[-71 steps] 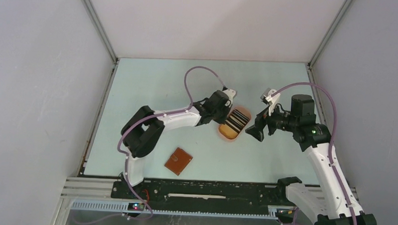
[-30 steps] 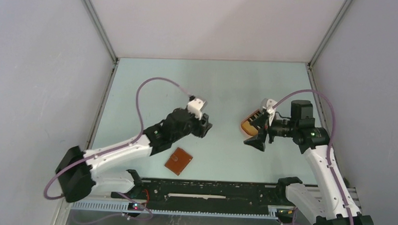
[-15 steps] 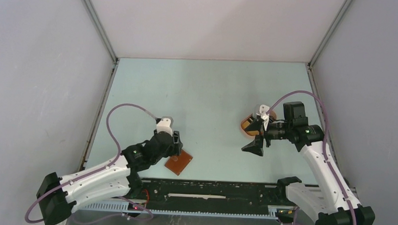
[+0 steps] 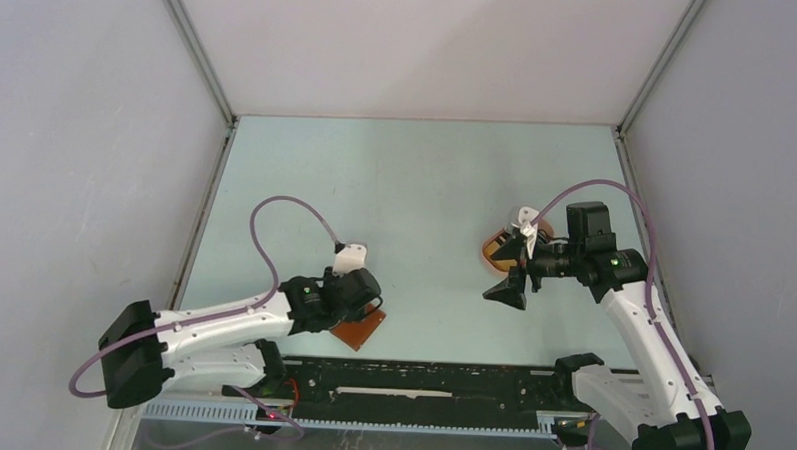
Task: Put the credit cards into the card holder
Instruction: Pick up the card holder from the center of the board.
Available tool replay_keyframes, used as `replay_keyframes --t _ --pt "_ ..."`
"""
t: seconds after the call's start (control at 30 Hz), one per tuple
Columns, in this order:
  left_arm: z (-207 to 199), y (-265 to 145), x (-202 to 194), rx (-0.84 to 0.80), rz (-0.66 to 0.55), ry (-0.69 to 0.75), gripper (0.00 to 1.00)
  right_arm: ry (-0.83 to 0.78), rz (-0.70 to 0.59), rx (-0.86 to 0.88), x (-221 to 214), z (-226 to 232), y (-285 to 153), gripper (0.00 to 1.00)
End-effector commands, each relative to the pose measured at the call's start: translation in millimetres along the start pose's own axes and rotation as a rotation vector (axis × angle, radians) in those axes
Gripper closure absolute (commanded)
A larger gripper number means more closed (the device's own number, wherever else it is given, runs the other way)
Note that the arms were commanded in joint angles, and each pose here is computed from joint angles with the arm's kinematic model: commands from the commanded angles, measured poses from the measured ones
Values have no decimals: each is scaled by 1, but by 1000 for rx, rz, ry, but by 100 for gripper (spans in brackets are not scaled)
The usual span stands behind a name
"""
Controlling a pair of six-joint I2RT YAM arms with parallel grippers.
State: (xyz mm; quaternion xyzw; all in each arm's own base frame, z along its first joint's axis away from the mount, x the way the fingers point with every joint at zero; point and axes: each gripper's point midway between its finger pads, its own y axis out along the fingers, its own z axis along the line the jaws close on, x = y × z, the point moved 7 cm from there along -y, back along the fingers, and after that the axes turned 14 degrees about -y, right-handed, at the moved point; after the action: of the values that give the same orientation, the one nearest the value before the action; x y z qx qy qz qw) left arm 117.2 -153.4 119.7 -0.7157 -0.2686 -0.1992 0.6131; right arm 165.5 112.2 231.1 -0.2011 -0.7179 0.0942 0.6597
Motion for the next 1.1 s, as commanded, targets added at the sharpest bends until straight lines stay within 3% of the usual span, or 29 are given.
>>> replay_keyframes --t 0.0,0.17,0.5,0.77,0.93,1.07 --pt "-10 2 -1 4 28 1 52 -11 -7 -9 4 -2 0 0" --pt "-9 10 -10 33 73 24 56 -12 -9 -10 4 -1 0 0" --pt "-13 20 -27 6 148 39 55 -10 -9 -8 5 -1 0 0" --pt "-3 32 -40 96 189 64 55 -12 -13 -7 5 0 0 0" --pt "0 24 -36 74 167 33 65 -11 -13 -6 5 0 0 0" --pt "4 16 -31 57 136 6 65 -11 -14 -5 5 0 0 0"
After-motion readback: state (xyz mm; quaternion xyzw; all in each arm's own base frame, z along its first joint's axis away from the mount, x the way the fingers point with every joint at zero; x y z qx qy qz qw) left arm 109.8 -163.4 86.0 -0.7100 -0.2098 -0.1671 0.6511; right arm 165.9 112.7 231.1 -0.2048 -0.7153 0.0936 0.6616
